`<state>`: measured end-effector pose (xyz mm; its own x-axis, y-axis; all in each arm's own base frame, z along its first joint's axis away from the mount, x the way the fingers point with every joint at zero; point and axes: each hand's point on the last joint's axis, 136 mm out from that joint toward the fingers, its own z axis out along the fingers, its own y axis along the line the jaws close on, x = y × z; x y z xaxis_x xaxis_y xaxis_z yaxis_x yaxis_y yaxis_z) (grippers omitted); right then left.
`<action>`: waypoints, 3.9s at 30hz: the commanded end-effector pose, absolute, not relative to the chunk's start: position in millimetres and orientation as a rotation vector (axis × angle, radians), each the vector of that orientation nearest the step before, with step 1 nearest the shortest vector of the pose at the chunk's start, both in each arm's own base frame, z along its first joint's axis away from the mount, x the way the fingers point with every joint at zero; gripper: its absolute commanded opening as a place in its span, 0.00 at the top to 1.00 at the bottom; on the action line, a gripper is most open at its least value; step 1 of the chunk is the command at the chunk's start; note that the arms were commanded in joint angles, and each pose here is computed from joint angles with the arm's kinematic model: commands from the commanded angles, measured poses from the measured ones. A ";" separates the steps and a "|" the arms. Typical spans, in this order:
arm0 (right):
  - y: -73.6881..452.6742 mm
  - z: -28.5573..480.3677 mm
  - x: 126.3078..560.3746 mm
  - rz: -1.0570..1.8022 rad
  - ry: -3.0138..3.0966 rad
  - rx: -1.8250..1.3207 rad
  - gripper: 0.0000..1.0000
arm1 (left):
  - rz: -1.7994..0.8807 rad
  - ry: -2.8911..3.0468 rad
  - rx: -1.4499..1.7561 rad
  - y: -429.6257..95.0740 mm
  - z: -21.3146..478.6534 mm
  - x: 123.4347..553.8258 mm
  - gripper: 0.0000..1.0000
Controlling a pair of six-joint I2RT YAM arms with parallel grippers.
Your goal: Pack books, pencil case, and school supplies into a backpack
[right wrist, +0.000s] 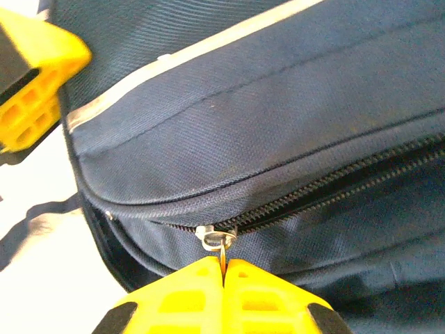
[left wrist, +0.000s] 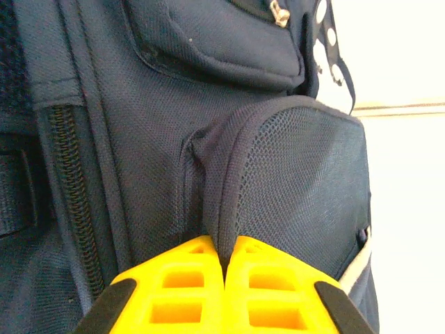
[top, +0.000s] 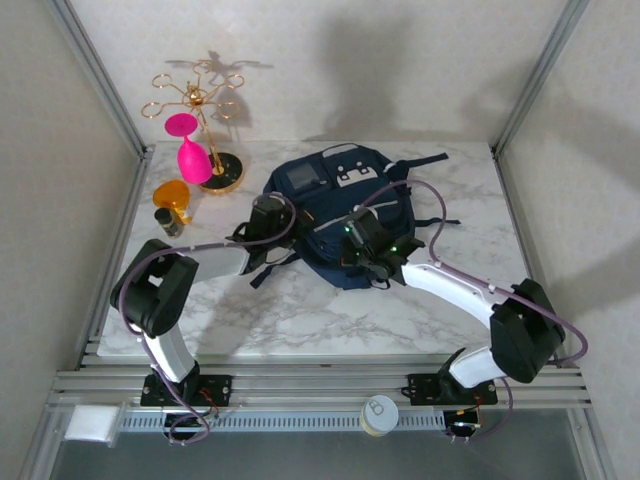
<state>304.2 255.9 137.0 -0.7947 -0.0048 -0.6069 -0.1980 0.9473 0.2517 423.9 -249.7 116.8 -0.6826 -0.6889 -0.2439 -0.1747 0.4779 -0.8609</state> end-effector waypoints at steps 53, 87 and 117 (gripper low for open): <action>302.1 127.1 305.6 0.423 2.445 -0.555 1.00 | -1.271 1.950 -1.039 -234.4 134.1 362.5 0.59; -18.8 183.7 387.3 -0.247 1.868 0.408 0.01 | 0.351 1.704 -0.606 40.2 204.1 318.9 0.00; -0.7 124.3 375.2 0.017 1.693 0.051 0.01 | 0.027 1.647 -0.279 19.3 130.4 373.0 0.01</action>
<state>375.0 -2.7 117.7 -0.1534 0.0566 -0.9865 0.0404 0.9979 0.0510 368.9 16.0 116.8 -0.1245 -0.1507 -0.9807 -0.1835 0.9748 -0.1265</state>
